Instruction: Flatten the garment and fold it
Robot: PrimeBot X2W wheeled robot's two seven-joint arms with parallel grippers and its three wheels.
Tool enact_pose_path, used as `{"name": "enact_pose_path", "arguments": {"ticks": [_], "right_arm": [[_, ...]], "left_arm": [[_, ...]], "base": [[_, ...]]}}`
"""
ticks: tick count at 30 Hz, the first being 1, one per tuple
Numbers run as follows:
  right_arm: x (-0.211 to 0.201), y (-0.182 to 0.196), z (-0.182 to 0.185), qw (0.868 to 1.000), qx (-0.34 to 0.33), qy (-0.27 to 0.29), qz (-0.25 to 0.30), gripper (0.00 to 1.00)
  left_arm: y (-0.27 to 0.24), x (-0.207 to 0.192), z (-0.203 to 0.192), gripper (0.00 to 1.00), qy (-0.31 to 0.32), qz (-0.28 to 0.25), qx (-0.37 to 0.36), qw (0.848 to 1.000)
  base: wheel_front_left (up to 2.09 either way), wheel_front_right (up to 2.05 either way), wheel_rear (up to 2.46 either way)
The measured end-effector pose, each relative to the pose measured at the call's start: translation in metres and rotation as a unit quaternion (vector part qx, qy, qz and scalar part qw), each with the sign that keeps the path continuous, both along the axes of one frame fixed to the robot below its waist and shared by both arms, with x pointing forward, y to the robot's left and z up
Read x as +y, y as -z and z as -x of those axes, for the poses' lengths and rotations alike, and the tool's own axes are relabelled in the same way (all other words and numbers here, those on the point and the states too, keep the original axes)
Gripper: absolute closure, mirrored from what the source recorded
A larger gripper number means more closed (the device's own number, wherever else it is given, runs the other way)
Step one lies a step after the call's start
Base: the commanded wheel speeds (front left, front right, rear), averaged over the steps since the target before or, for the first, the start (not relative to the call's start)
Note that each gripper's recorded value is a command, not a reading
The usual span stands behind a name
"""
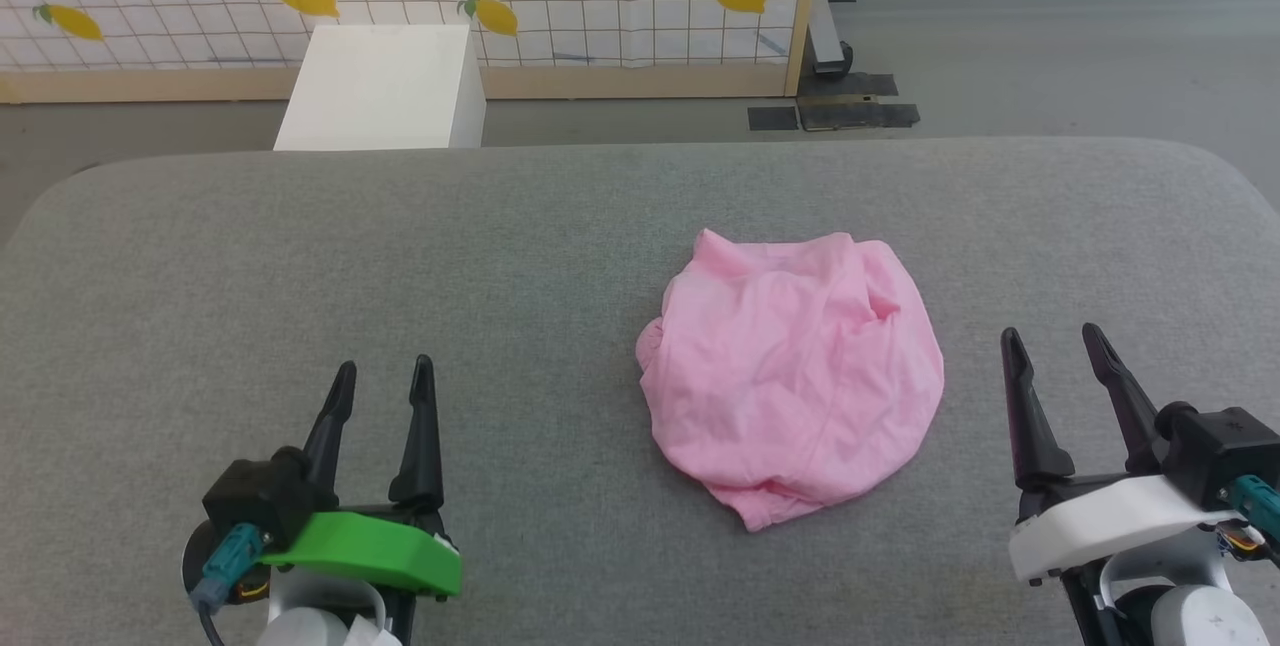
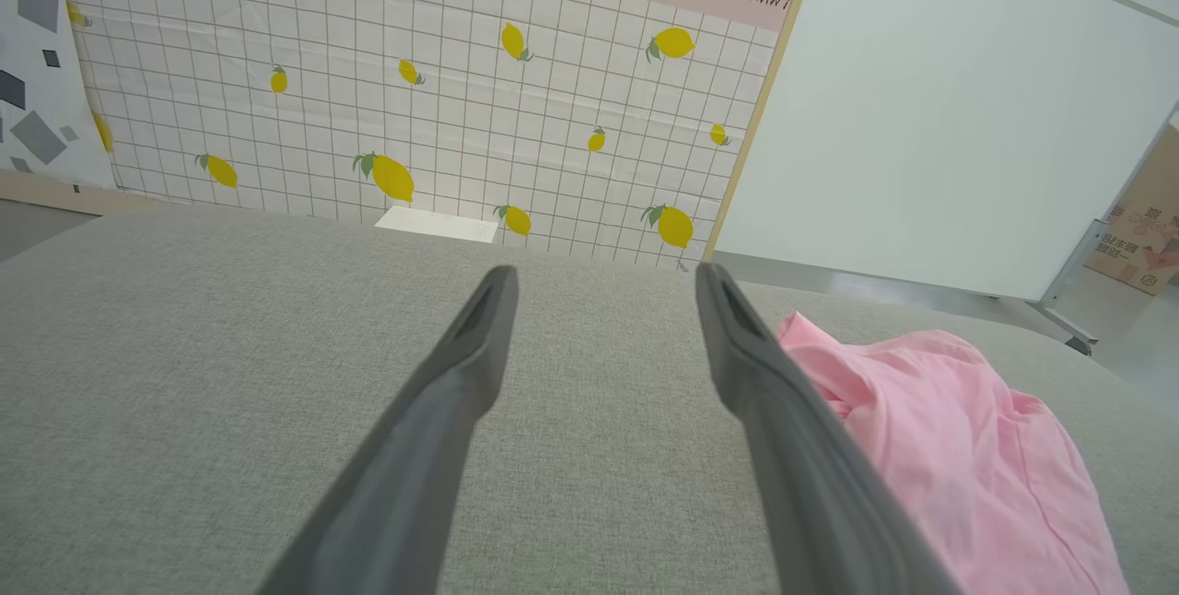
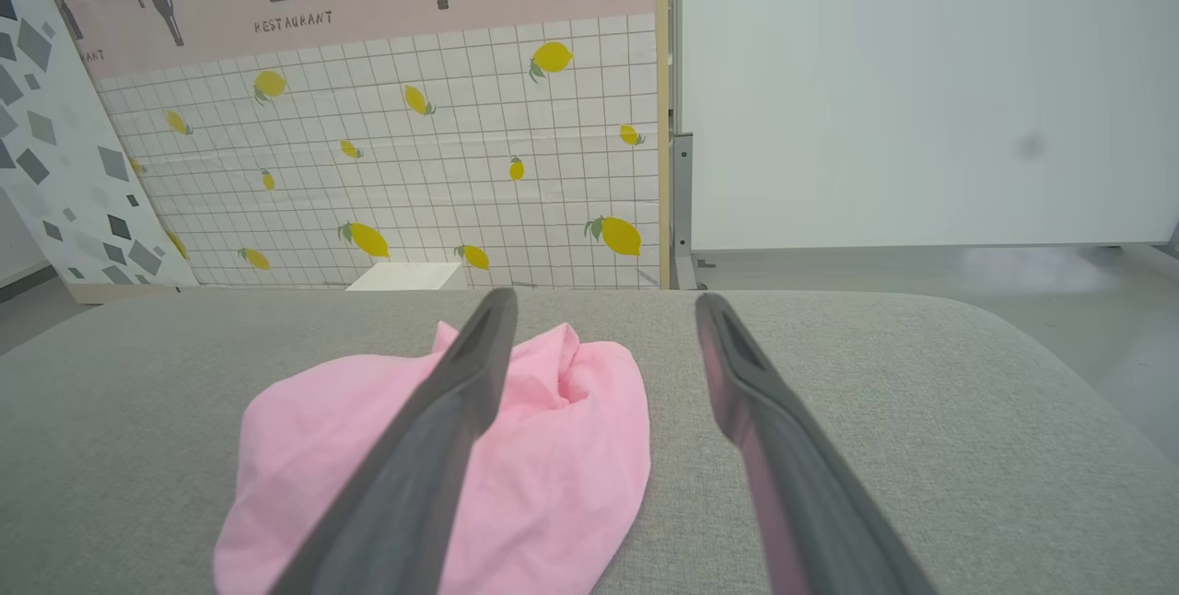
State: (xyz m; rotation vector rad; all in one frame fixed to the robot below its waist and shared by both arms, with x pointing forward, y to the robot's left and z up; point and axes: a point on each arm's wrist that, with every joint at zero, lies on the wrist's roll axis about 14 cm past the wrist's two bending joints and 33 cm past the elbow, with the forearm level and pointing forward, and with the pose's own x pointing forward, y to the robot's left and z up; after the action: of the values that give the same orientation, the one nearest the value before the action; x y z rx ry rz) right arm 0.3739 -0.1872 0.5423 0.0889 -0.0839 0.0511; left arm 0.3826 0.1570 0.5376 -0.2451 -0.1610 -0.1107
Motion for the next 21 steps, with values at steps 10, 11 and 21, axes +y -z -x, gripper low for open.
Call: {"name": "enact_pose_path", "arguments": {"ticks": [10, 11, 21], "right_arm": [[0.0024, 0.007, -0.0019, 1.0, 0.01, -0.003, -0.001, 0.0], [0.0022, 0.0072, -0.0018, 1.0, 0.01, -0.003, -0.001, 0.0], [0.0019, 0.0053, -0.0001, 1.0, 0.006, -0.003, -0.002, 0.0]], "left_arm": [[0.0072, 0.0038, 0.0, 0.0, -0.005, 0.0, 0.007, 1.0], [0.0076, 0.0043, 0.0, 0.0, -0.005, -0.002, 0.007, 1.0], [0.0095, 0.0036, 0.0017, 0.0, -0.005, -0.005, 0.009, 1.0]], "base": [[0.0, 0.0, 0.0], [0.0, 0.0, 0.0], [0.0, 0.0, 0.0]]}}
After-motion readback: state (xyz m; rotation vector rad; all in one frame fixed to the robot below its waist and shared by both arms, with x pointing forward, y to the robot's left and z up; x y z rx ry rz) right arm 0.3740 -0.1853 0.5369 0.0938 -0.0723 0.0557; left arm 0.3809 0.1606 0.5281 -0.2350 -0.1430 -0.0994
